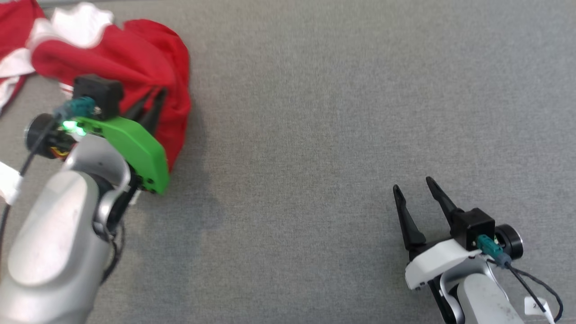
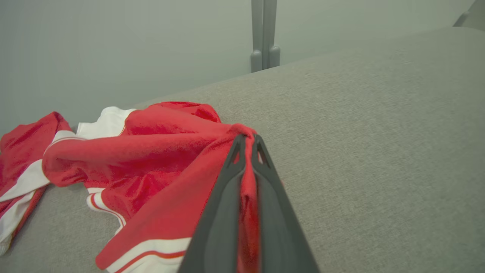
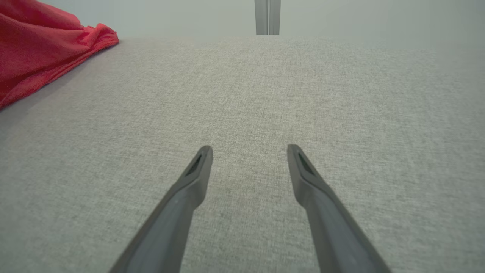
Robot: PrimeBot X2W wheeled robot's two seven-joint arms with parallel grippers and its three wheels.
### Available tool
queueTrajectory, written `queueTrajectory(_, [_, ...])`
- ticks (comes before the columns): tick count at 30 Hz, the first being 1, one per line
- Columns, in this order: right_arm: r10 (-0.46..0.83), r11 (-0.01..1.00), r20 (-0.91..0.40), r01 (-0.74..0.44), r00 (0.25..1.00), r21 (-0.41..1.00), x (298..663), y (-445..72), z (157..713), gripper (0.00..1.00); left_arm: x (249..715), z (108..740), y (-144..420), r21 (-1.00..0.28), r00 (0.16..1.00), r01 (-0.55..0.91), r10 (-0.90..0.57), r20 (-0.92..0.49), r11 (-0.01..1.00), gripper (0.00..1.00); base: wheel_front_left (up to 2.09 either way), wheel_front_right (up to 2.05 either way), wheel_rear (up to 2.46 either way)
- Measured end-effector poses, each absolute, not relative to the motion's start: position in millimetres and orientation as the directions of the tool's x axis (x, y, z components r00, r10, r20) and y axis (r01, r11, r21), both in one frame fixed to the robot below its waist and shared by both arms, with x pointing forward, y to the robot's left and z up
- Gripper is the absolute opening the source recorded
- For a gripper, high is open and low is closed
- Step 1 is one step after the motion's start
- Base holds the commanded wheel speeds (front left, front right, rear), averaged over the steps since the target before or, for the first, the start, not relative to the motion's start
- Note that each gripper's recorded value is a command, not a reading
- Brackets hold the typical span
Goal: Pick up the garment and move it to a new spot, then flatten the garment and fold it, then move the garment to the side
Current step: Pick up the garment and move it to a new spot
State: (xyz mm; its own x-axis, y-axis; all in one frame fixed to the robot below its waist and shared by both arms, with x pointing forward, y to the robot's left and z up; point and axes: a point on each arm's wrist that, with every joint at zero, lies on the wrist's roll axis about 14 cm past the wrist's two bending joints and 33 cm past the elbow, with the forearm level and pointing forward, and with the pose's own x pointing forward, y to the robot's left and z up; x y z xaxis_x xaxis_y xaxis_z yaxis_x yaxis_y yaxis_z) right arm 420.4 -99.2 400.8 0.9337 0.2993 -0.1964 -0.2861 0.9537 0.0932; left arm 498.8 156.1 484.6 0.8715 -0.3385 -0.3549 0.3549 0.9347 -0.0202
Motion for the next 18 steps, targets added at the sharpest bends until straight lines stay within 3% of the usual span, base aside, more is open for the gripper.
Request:
queueTrajectory(5, [0.303, 0.952, -0.155, -0.29, 0.94, 0.1, 407.8, -97.5, 420.7, 1.0, 456.4, 571.5, 93.9, -0.035, 0.843, 0.515, -0.513, -0.159, 0.857, 0.0, 0.0, 0.0, 0.0])
queueTrajectory(11, [0.264, 0.963, -0.112, -0.254, 0.958, 0.093, 396.4, -111.6, 439.6, 1.0, 405.2, 657.4, 27.5, -0.049, 0.725, 0.689, -0.686, 0.059, 0.723, 0.0, 0.0, 0.0, 0.0])
queueTrajectory(18, [0.172, 0.981, -0.084, -0.163, 0.982, 0.107, 384.3, -142.1, 451.5, 1.0, 402.4, 682.5, -15.6, 0.01, 0.624, 0.78, -0.778, 0.069, 0.626, 0.0, 0.0, 0.0, 0.0])
